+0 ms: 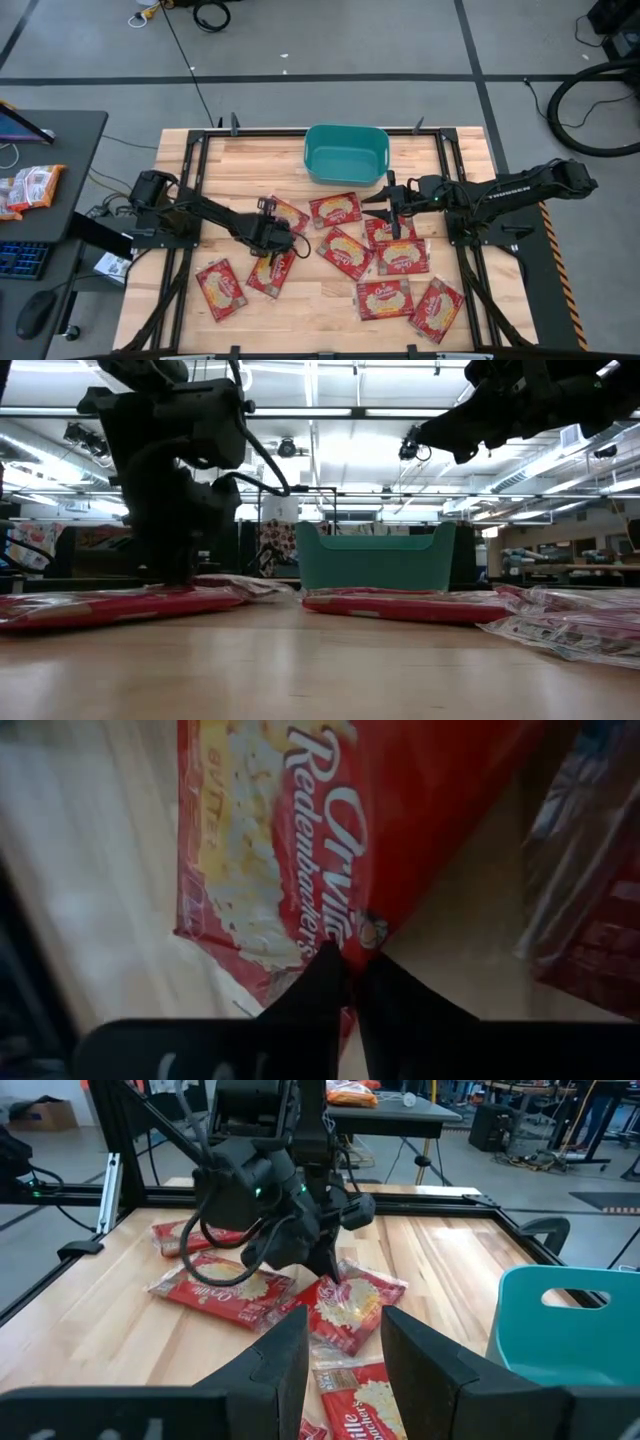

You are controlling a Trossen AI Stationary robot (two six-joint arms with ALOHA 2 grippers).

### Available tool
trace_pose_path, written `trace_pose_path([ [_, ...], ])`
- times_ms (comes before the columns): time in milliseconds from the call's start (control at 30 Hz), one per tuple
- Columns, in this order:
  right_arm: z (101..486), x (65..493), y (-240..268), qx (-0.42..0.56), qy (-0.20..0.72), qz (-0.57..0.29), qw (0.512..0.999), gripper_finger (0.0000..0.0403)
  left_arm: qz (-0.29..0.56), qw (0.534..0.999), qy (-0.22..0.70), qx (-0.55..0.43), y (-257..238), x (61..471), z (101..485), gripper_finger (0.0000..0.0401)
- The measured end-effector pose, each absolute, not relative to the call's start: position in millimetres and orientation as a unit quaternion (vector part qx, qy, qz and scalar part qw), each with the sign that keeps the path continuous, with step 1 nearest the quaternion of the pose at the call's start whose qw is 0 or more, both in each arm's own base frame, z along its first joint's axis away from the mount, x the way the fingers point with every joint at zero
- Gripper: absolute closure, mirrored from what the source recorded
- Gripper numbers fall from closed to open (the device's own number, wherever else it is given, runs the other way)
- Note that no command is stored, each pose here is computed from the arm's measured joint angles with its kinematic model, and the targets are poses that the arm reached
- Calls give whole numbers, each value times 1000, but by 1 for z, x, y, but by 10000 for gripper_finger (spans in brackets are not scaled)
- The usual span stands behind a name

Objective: Sort popcorn bags into baskets
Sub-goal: Put the red popcorn bag into the blue bin

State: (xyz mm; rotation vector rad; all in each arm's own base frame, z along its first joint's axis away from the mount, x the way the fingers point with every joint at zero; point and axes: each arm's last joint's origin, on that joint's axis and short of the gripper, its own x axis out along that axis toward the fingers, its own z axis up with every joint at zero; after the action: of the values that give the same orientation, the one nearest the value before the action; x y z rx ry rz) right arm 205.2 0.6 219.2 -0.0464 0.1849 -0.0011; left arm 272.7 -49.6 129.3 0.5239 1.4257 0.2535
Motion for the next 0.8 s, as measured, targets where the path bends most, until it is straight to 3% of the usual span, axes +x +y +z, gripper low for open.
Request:
trace_pose_path([
  [233, 218, 205, 1, -25, 97, 0, 995, 270, 119, 762, 615, 164, -49, 274, 191, 382],
  [500, 219, 205, -1, -30, 92, -19, 995, 270, 197, 875, 435, 79, -30, 313, 275, 382],
  [633, 220, 205, -1, -31, 88, -25, 995, 270, 241, 905, 344, 73, -8, 332, 289, 382],
  [800, 221, 204, -1, -36, 85, -25, 995, 270, 276, 908, 302, 85, 27, 352, 285, 382],
])
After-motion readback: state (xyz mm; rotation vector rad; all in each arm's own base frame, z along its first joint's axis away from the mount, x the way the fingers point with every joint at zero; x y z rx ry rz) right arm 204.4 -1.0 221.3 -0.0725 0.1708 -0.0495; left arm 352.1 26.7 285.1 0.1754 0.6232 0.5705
